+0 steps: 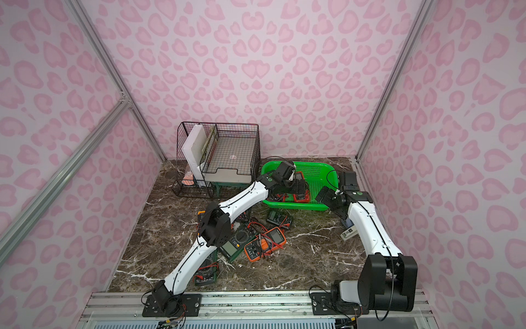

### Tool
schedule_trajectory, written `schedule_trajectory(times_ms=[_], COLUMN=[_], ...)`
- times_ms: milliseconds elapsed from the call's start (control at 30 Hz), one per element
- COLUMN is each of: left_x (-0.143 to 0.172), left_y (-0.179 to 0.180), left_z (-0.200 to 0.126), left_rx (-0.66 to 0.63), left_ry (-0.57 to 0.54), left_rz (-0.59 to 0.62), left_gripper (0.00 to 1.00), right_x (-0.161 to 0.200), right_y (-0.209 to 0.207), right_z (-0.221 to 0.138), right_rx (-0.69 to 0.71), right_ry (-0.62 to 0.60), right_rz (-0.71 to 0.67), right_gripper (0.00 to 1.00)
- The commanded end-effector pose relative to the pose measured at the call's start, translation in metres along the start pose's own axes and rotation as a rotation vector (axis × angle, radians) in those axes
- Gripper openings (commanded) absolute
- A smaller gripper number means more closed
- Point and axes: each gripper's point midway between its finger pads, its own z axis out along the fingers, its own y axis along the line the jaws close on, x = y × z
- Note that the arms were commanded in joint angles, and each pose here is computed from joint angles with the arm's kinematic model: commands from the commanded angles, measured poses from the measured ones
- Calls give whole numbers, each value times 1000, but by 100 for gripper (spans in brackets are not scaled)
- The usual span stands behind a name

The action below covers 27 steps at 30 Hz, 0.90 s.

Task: Put the multimeter into the basket
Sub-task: Place the multimeter in the basket.

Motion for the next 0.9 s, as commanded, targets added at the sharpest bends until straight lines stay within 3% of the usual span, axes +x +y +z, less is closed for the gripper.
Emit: schedule_trajectory(times_ms=[0,300,500,867], left_x=[-17,-46,-50,-29], left_y=[-13,-42,-57,-29], left_z=[-12,-58,-94,-166], left_rx=[35,97,123,-57], left_ry=[-44,-94,-71,16], left_rz=[8,38,45,118], left_gripper=[98,98,98,98], right_x=[-6,-25,-40,-64], right_y=[2,13,27,55], right_z=[-3,-6,8,54], right_rx=[-1,-20,-67,-130], right_ry=[-23,-62,-67,-35], right_rz=[-16,-40,-45,-32], right_gripper=[99,99,99,99])
